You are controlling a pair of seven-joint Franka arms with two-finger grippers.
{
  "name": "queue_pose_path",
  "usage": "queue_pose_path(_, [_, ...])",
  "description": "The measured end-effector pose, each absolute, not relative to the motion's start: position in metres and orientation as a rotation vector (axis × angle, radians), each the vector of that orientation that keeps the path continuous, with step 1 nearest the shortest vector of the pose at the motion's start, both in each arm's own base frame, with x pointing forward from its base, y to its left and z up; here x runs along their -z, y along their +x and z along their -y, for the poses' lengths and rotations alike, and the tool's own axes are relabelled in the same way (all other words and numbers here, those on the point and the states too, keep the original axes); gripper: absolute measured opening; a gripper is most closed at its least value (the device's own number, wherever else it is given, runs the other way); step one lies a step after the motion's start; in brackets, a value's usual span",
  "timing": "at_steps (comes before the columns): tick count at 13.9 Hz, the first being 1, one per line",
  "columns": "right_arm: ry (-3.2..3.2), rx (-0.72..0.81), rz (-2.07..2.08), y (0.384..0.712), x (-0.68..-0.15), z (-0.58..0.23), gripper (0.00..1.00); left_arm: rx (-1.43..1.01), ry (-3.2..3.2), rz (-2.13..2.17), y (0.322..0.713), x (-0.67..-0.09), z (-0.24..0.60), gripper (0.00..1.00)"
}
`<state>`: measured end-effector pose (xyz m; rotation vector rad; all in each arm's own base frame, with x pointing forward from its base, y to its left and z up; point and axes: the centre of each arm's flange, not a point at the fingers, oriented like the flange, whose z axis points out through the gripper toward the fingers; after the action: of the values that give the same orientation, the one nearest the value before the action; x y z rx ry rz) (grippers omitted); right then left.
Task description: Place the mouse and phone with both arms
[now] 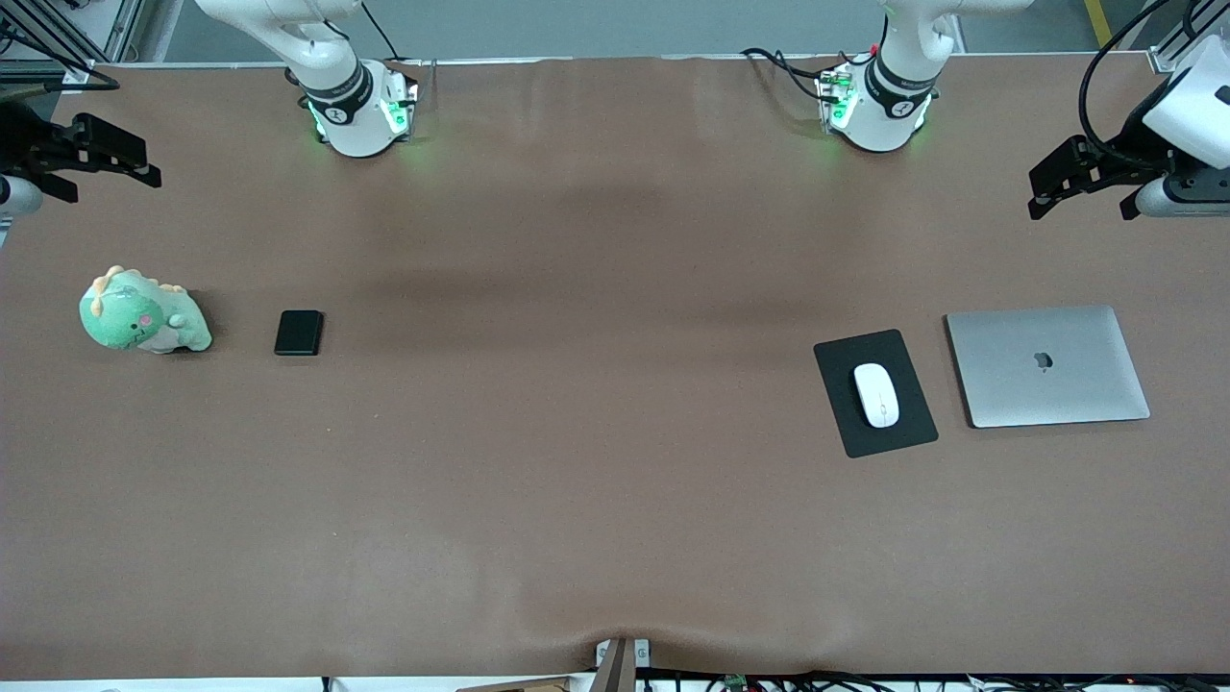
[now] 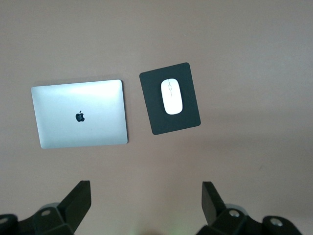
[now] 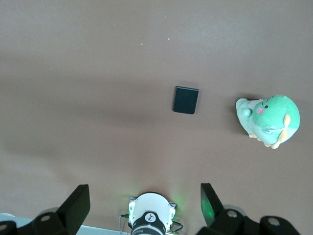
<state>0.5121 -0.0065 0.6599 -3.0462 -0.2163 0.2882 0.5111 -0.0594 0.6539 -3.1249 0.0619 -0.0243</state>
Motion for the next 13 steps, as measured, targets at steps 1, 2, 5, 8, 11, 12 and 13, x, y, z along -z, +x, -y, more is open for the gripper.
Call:
queue_pose_path(1, [-3.048,-0.284,0.214,0.512,-0.66,0.007,1.0,0.024,-3.125,-0.062,0.511,-0.654,0.059,1.0])
queue_pose_path(2, [-3.048,-0.282,0.212,0.513,-0.66,0.007,1.0,0.023,-3.125,-0.062,0.512,-0.653,0.059,1.0])
queue_pose_path(5, [-3.049,-0.279,0.211,0.513,-0.66,0.007,1.0,0.029,-3.126,-0.061,0.514,-0.654,0.059,1.0])
queue_pose_path(8, [-3.049,-0.278,0.21,0.513,-0.66,0.008,1.0,0.032,-3.126,-0.052,0.516,-0.654,0.056,1.0])
queue_pose_path(11, [-3.05,-0.278,0.207,0.513,-0.661,0.008,1.0,0.043,-3.127,-0.017,0.518,-0.658,0.045,1.0])
queue_pose_path(12, [-3.05,-0.278,0.207,0.513,-0.661,0.008,1.0,0.047,-3.127,-0.007,0.518,-0.659,0.042,1.0])
queue_pose_path(13, [-3.05,-0.278,0.206,0.513,-0.661,0.008,1.0,0.048,-3.127,-0.003,0.518,-0.659,0.04,1.0])
